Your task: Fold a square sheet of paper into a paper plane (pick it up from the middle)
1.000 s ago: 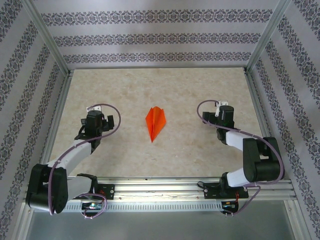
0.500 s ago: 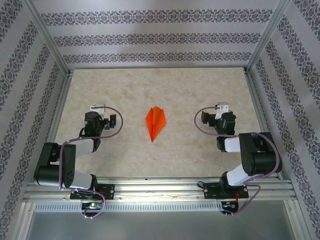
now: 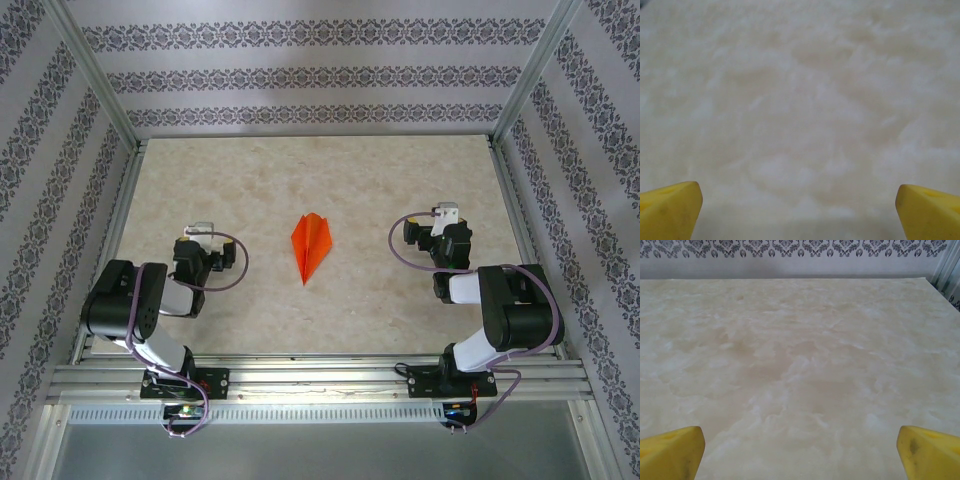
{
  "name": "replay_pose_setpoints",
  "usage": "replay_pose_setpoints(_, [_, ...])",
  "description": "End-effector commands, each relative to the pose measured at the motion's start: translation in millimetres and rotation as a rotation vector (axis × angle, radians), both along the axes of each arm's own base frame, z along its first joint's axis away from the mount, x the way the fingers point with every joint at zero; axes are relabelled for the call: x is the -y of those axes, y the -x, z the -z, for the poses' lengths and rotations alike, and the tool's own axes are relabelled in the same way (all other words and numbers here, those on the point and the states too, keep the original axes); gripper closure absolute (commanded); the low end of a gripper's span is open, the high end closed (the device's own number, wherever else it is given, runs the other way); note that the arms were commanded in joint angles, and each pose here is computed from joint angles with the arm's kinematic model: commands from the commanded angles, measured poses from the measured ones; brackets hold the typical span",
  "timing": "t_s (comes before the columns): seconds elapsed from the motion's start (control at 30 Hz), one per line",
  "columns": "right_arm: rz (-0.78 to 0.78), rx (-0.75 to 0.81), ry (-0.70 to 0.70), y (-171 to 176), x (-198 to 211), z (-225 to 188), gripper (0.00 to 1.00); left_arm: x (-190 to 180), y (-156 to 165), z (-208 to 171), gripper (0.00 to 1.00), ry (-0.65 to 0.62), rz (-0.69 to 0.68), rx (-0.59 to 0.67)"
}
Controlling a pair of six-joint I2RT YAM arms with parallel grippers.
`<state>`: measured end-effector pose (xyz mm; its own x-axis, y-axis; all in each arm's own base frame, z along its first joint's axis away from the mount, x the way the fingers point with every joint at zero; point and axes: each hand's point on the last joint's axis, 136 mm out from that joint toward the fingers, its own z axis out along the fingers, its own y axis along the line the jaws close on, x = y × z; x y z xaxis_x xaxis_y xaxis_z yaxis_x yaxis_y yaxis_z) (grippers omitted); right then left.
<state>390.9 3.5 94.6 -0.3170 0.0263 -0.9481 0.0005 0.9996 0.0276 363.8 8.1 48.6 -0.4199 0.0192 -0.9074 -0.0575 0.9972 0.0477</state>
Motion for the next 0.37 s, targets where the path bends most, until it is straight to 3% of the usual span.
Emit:
replay_pose_setpoints(0.0, [0.004,0.045,-0.002,-7.7,0.2,-13.5,0.02,-23.7,-32.2,-42.6,0.01,0.001,-0.136,0.122])
replay_pose_setpoints(0.33, [-0.004,0.045,0.004,-7.4,-1.5,-13.2,0.02,-19.9,-31.8,-41.9,0.01,0.0,-0.116,0.118])
